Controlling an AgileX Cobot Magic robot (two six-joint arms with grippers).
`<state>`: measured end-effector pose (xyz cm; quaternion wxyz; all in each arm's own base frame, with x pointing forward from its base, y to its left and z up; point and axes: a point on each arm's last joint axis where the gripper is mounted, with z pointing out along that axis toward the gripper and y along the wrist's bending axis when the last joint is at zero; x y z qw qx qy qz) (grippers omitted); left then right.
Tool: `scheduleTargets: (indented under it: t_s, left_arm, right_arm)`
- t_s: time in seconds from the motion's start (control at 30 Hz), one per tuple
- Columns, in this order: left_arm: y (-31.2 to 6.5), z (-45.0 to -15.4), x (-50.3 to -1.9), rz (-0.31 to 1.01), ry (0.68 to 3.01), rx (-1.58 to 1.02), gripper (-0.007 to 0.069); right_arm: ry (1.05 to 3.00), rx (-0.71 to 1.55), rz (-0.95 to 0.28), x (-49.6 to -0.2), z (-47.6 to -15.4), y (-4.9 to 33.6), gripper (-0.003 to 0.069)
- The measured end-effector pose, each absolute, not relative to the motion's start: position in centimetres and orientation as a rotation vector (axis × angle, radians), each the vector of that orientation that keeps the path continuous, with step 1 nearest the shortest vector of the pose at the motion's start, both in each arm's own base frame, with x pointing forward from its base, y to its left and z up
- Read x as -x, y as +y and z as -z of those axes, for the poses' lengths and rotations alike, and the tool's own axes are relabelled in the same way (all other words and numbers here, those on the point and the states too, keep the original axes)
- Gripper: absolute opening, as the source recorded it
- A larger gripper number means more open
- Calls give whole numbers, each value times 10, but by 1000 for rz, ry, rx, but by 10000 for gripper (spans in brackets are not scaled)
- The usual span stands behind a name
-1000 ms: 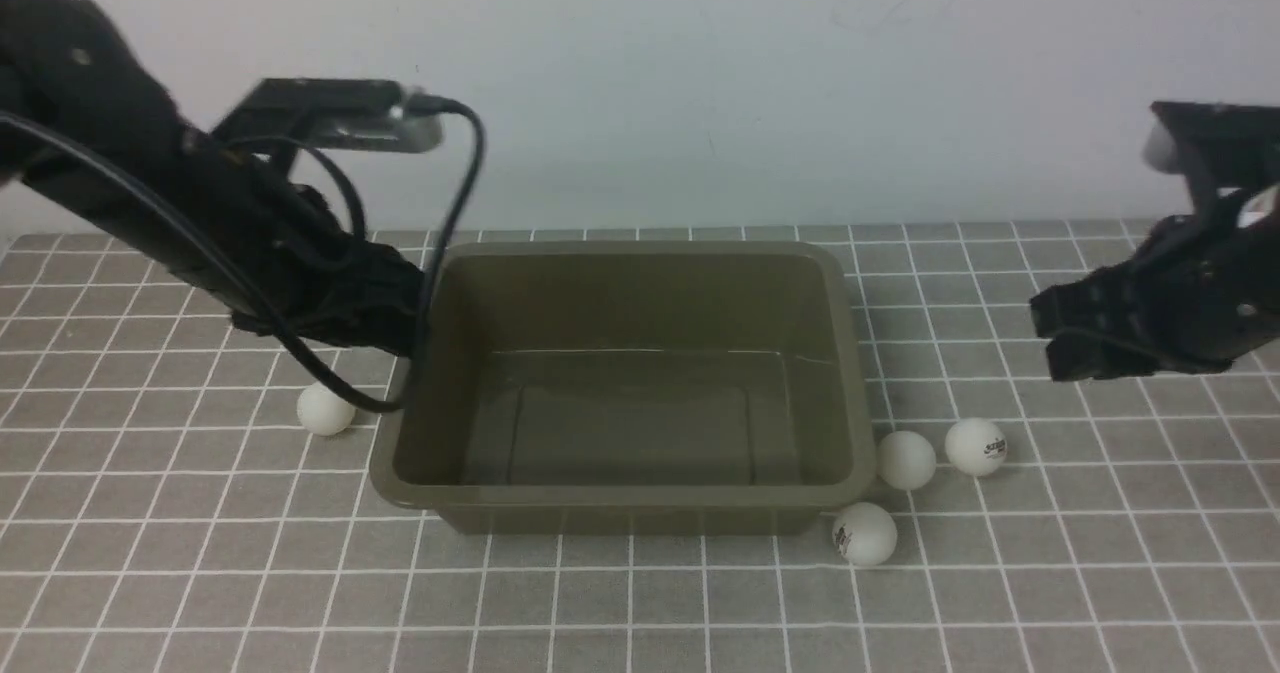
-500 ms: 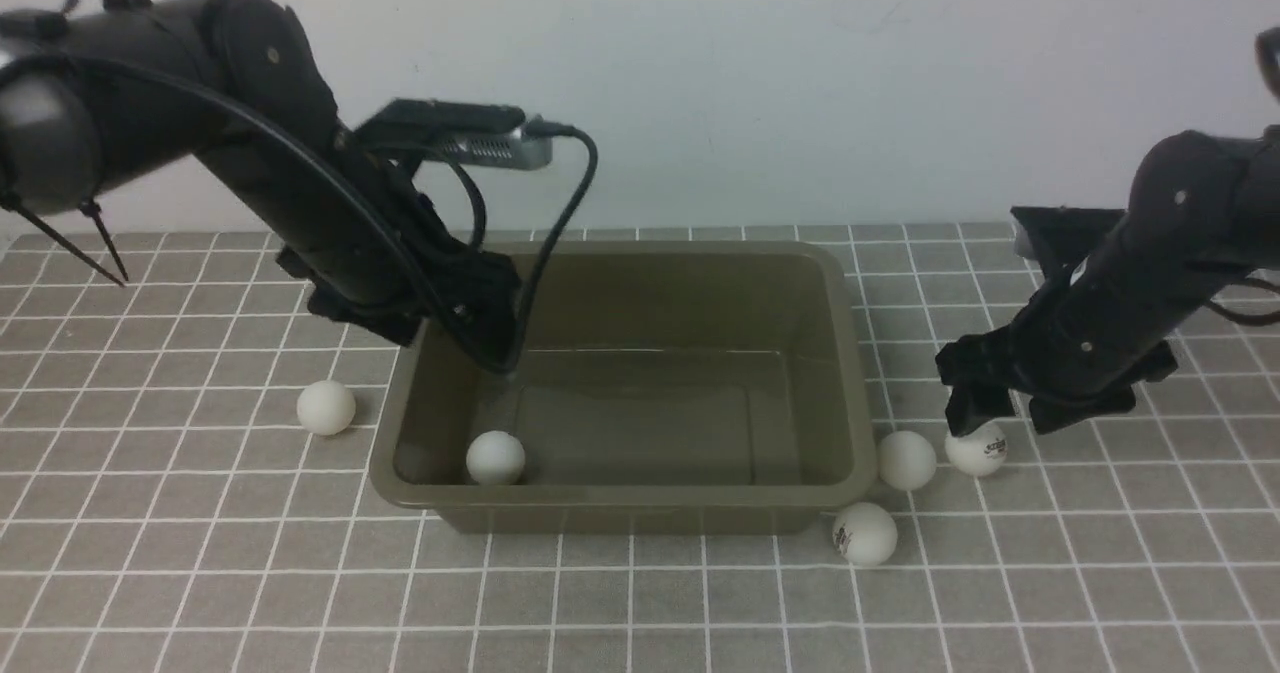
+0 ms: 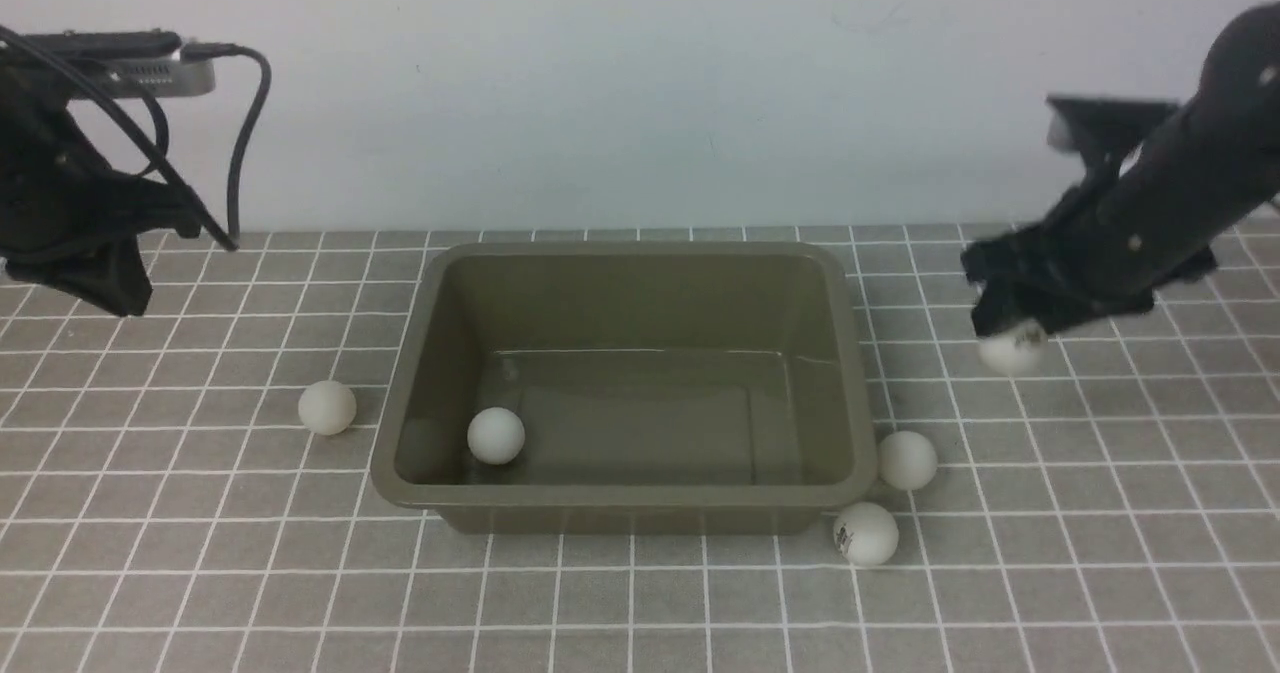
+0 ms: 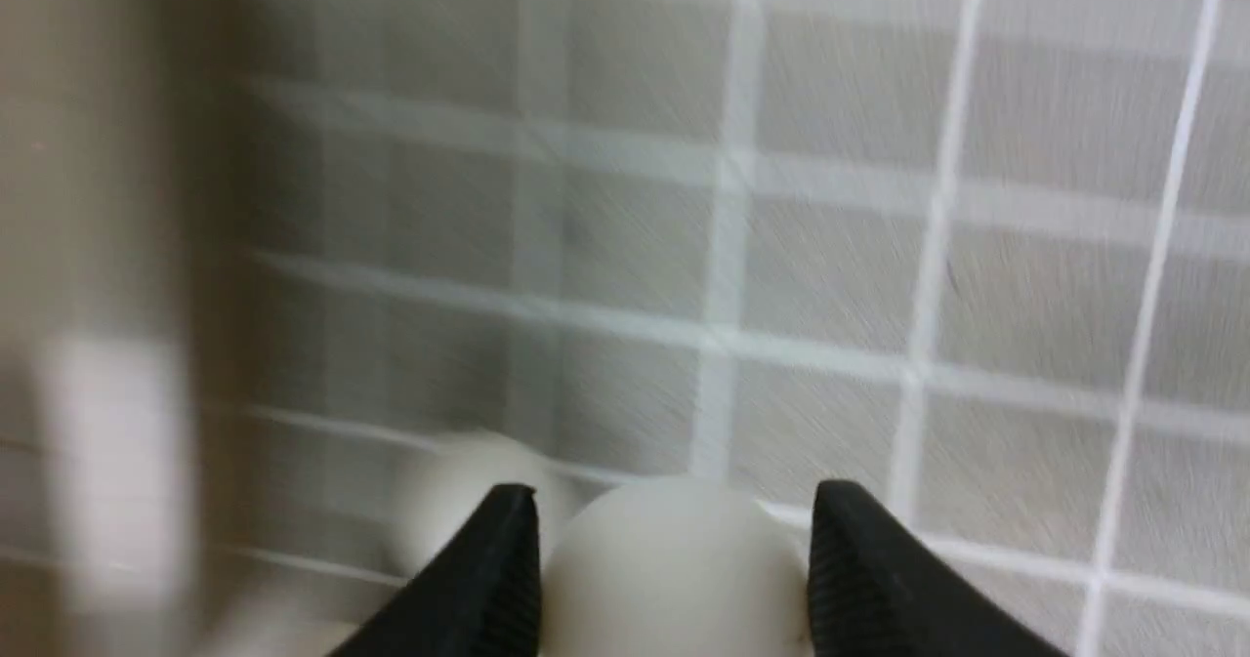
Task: Put the table tennis balls into the box on the grey coffee tablecloth.
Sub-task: 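Release the ping pong ball into the bin and lift the gripper away, then reach for and grasp a ping pong ball on the table beside the basket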
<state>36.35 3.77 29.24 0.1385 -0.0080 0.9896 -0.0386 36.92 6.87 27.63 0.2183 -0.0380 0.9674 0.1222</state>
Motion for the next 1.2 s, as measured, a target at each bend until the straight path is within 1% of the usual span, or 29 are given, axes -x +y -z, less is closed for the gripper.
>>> scheduleTargets:
  t_s: [0.03,0.1,0.17,0.2,0.23,0.27,0.3,0.37,0.4,0.43,0.47,0.5,0.53,0.6,0.67,0.7,0.77,0.8,0.87,0.9,0.93,1.0,1.07,1.1,1.13,1.2]
  left_arm:
    - [35,-285,-367,159,2867,3,-3]
    - [31,-272,-375,220,2868,-37,9]
    - [25,-258,-385,281,2856,-77,51]
    - [23,-249,-390,311,2857,-97,69]
    - [18,-239,-396,337,2854,-126,123]
    - [16,-234,-398,347,2854,-137,151]
    - [11,-222,-404,356,2854,-163,226]
    - [6,-208,-411,343,2851,-192,323]
    - [4,-201,-415,334,2845,-202,411]
    - [3,-200,-415,336,2849,-203,411]
    - [1,-189,-419,328,2851,-207,503]
    - [1,-185,-421,326,2854,-206,533]
    - [0,-179,-423,323,2858,-206,591]
    - [0,-171,-424,323,2873,-206,633]
    - [0,-165,-424,317,2888,-211,638]
    - [1,-163,-425,314,2892,-214,633]
    - [3,-155,-425,281,2916,-237,560]
    - [4,-153,-425,269,2924,-247,515]
    - [5,-150,-424,240,2943,-273,332]
    - [5,-150,-424,240,2944,-275,332]
    - [6,-154,-425,235,2950,-289,351]
    - [6,-168,-429,240,2946,-305,353]
    - [5,-190,-432,249,2924,-307,353]
    - [4,-199,-433,257,2913,-303,353]
    - [1,-221,-434,283,2881,-296,353]
    - [-7,-256,-432,344,2818,-302,353]
  right_arm:
    - [2615,141,-380,-365,-294,79,323]
    - [2540,200,-462,-361,-313,99,323]
    - [2500,248,-534,-360,-319,119,323]
    - [2494,282,-560,-360,-316,131,323]
    - [2499,327,-581,-361,-309,147,323]
    - [2505,350,-585,-361,-304,154,323]
    - [2521,380,-586,-365,-294,163,323]
    - [2541,405,-591,-368,-284,173,328]
    - [2546,413,-594,-370,-280,177,347]
    - [2548,414,-594,-371,-279,178,347]
    - [2546,419,-597,-373,-278,181,403]
    - [2540,421,-598,-374,-280,181,442]
    - [2534,432,-598,-374,-285,182,514]
    - [2528,467,-576,-372,-295,180,608]
    - [2529,498,-541,-369,-304,177,649]
    - [2530,505,-529,-368,-307,176,660]
    - [2526,542,-407,-360,-324,165,664]
    - [2520,551,-359,-357,-329,161,652]
    - [2493,557,-217,-346,-350,147,575]
    - [2493,548,-208,-345,-352,145,567]
    - [2491,514,-119,-333,-367,133,479]
    - [2505,467,-30,-320,-381,120,369]
    - [2516,419,35,-315,-384,107,277]
    - [2533,392,49,-315,-381,102,243]
    - [2580,331,81,-315,-370,90,176]
    - [2667,248,94,-317,-347,73,89]
